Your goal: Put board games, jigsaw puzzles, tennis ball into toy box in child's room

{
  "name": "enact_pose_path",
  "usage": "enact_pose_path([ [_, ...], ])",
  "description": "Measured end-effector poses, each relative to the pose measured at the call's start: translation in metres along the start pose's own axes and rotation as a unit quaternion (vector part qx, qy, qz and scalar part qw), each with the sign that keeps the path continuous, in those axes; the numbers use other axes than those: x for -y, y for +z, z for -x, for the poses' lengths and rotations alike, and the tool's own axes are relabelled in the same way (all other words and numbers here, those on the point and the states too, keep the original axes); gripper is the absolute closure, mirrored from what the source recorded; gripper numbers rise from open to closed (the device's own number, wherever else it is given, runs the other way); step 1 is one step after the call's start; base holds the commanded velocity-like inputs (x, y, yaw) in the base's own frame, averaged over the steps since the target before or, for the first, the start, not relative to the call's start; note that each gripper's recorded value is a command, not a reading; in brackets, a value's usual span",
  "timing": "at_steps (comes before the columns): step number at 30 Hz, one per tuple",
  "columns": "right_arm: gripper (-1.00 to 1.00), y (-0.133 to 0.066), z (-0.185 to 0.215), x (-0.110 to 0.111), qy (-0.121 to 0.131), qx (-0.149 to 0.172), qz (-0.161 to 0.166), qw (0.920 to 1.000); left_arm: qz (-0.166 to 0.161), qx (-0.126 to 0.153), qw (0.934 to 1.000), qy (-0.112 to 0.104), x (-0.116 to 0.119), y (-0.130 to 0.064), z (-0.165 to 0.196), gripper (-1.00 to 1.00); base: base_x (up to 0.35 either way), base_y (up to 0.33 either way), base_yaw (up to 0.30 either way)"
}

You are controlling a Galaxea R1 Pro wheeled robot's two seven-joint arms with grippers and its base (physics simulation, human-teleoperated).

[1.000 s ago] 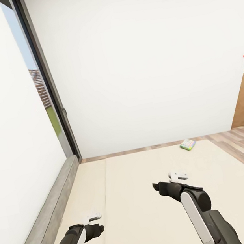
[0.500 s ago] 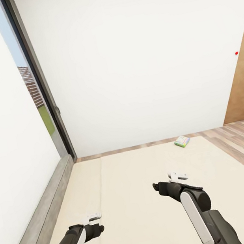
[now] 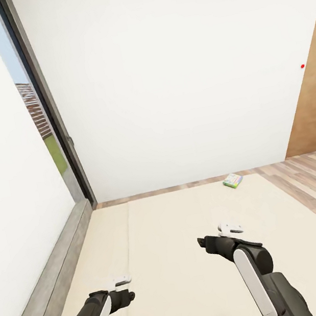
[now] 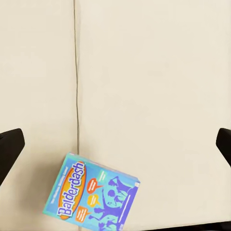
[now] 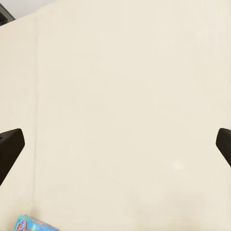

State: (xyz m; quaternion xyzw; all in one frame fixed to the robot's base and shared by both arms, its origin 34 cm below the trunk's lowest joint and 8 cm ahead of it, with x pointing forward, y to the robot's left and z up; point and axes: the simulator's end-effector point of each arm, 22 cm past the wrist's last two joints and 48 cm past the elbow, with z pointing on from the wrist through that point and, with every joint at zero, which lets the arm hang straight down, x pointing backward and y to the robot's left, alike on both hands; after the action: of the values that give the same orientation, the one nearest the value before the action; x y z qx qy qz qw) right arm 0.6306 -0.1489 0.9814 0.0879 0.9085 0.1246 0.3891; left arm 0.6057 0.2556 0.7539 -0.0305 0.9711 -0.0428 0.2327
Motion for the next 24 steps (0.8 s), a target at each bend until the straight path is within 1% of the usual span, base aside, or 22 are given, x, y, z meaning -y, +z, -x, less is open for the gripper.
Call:
enact_pose_path([
  [5, -1.00, 0.0002, -0.0002, -0.0002, 0.000, 0.000, 0.000, 1.0000, 0.000, 0.000, 1.0000, 0.000, 0.0006, 0.0000, 0.0003, -1.00, 0.000, 0.000, 0.055],
  [13, -1.00, 0.0002, -0.0004, -0.0004, 0.000, 0.000, 0.001, 1.0000, 0.000, 0.000, 1.0000, 0.001, 0.0004, 0.0000, 0.0002, -1.00, 0.000, 0.000, 0.205],
  [24, -1.00, 0.0002, -0.0001, -0.0005, 0.000, 0.000, 0.001, 1.0000, -0.001, 0.000, 1.0000, 0.001, 0.0013, 0.0001, 0.0004, -1.00, 0.000, 0.000, 0.033],
])
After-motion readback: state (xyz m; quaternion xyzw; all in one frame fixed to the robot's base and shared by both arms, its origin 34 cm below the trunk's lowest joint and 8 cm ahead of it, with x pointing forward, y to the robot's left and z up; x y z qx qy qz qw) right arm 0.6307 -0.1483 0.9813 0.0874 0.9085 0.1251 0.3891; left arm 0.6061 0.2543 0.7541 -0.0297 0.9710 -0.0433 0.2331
